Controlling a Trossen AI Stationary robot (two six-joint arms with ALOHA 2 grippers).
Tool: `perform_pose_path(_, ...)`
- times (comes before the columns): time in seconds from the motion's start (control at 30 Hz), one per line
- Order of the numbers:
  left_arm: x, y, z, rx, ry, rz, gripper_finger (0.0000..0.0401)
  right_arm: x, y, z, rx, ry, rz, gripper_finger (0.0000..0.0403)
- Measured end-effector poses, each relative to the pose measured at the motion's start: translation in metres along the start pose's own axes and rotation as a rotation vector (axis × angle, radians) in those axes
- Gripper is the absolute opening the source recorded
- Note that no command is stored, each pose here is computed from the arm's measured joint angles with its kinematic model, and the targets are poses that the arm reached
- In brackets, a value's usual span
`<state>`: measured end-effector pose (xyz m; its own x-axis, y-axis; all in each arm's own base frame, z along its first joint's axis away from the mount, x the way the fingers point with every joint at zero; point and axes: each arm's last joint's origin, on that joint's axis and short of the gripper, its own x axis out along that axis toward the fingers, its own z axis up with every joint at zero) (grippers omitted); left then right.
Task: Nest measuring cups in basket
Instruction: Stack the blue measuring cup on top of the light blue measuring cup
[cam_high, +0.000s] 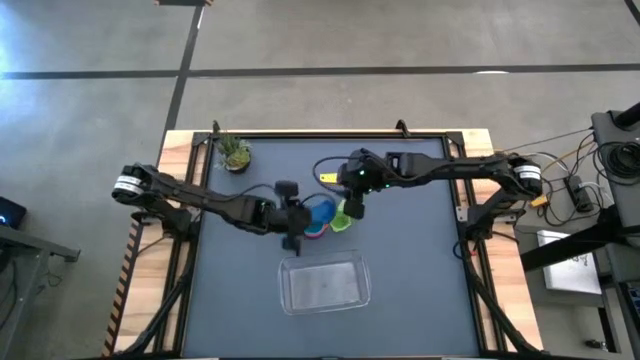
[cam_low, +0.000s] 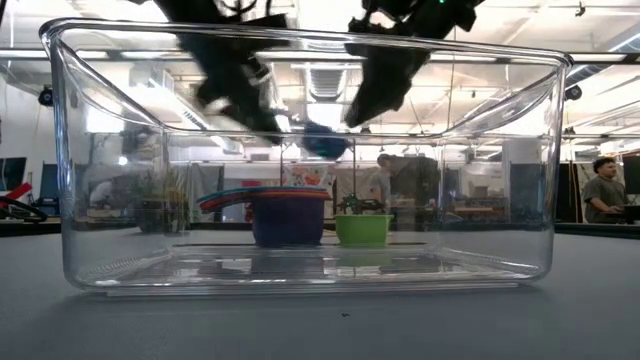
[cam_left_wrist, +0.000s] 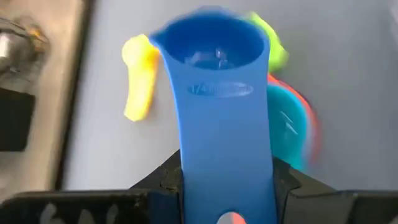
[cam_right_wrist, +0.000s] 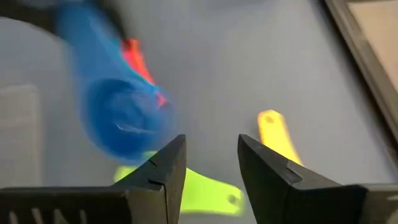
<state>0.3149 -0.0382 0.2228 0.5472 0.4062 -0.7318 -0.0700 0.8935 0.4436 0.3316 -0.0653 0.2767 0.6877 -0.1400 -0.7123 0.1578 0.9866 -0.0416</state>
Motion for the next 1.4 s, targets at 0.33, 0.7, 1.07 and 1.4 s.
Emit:
perform_pose_path(0.33, 0.0, -0.023, -0.016, -0.121, 0.01, -0.07, 0.0095, -0.016, 0.0, -0.001, 0.0, -0.029, -0.007, 0.0136)
perform_pose_path(0.7, 0.0, -0.023, -0.049, -0.285, -0.078, -0.065, 0.0095, -0.011, 0.001, -0.007, 0.001, -0.005, 0.0, 0.0133)
perform_pose_path(1.07, 0.006, -0.026, -0.075, -0.402, -0.16, -0.127, 0.0142, -0.008, 0.002, -0.011, -0.004, 0.004, 0.004, 0.0126)
perform_pose_path(1.4, 0.009, -0.028, -0.075, -0.406, -0.163, -0.141, 0.0214, -0.007, 0.002, -0.014, -0.007, 0.02, 0.005, 0.0126)
